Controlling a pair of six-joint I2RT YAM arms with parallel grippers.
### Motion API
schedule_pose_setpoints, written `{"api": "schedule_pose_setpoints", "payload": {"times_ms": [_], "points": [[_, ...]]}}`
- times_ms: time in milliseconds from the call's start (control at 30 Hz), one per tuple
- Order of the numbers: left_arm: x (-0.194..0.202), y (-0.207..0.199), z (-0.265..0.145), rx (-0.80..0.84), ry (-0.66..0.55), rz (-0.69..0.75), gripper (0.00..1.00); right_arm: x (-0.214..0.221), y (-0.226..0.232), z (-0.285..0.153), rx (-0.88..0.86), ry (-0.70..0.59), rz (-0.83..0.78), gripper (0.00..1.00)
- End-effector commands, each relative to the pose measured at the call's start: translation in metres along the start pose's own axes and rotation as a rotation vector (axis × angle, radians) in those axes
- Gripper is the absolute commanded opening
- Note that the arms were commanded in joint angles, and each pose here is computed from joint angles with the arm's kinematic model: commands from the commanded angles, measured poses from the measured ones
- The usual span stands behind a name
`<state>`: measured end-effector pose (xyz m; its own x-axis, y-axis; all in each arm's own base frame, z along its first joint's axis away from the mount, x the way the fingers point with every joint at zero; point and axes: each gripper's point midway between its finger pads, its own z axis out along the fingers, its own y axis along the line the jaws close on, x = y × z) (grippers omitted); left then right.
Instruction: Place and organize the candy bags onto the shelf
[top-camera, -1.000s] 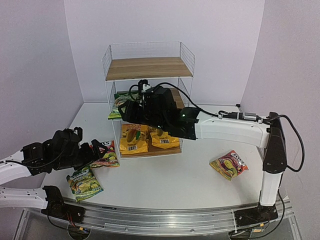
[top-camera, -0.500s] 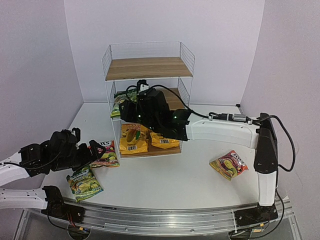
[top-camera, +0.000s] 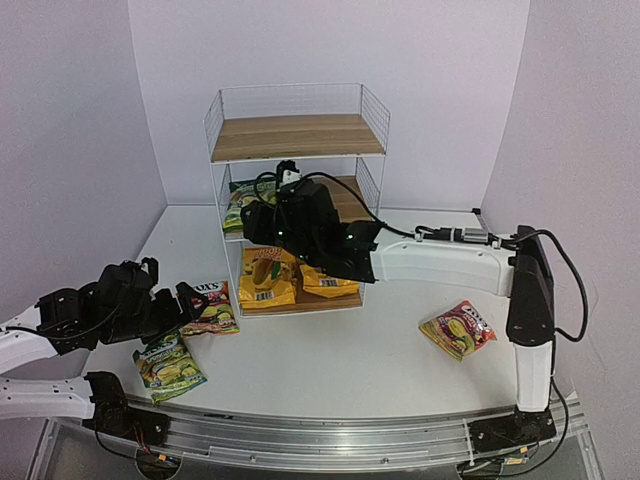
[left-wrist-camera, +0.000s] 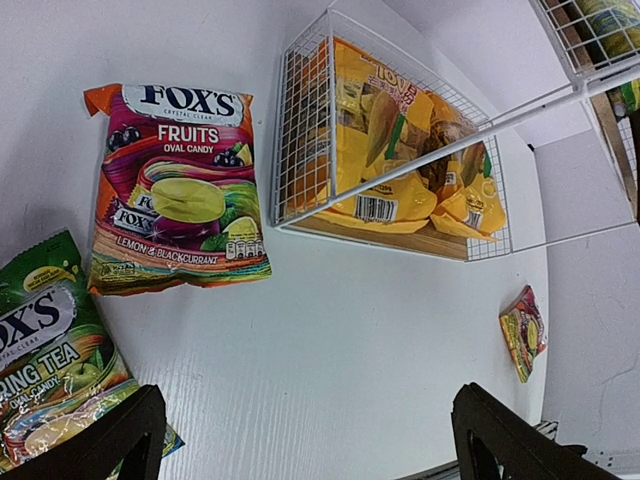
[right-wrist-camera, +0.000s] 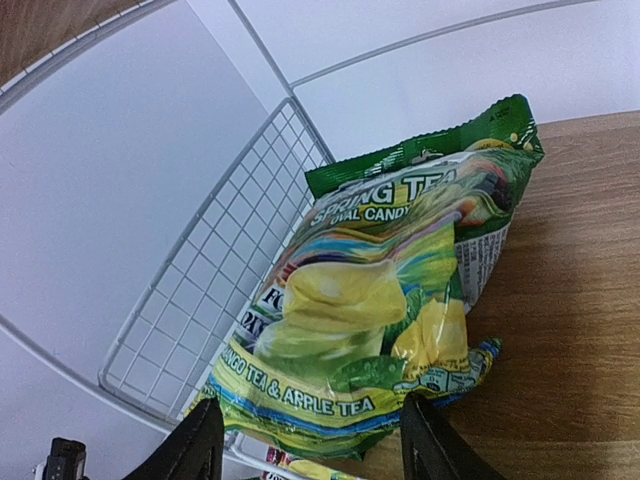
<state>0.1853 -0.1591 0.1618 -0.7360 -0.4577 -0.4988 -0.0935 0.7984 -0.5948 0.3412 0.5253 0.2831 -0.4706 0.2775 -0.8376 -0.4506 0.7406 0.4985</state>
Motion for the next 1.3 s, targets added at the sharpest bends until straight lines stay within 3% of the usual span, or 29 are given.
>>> {"api": "schedule_pose_setpoints", "payload": {"times_ms": [0, 200, 500, 1133, 1267], "points": [[-0.007, -0.005, 0.0, 0.009, -0.027, -0.01, 0.99, -0.017, 0.021, -0.035, -0.093, 0.059, 0.051, 0.59], [-0.006, -0.009, 0.003, 0.02, -0.023, -0.004, 1.0, -0.023, 0.012, -0.057, -0.066, 0.058, -0.011, 0.66], [-0.004, -0.015, 0.01, 0.023, -0.007, 0.005, 1.0, -0.028, -0.003, -0.039, 0.002, 0.019, -0.134, 0.82], [-0.002, -0.012, 0.011, 0.019, -0.005, -0.011, 0.99, -0.009, -0.019, 0.019, -0.01, 0.061, -0.246, 0.83], [-0.002, -0.012, 0.011, 0.02, -0.005, -0.017, 1.0, -0.007, -0.012, 0.015, -0.051, 0.084, -0.205, 0.81]]}}
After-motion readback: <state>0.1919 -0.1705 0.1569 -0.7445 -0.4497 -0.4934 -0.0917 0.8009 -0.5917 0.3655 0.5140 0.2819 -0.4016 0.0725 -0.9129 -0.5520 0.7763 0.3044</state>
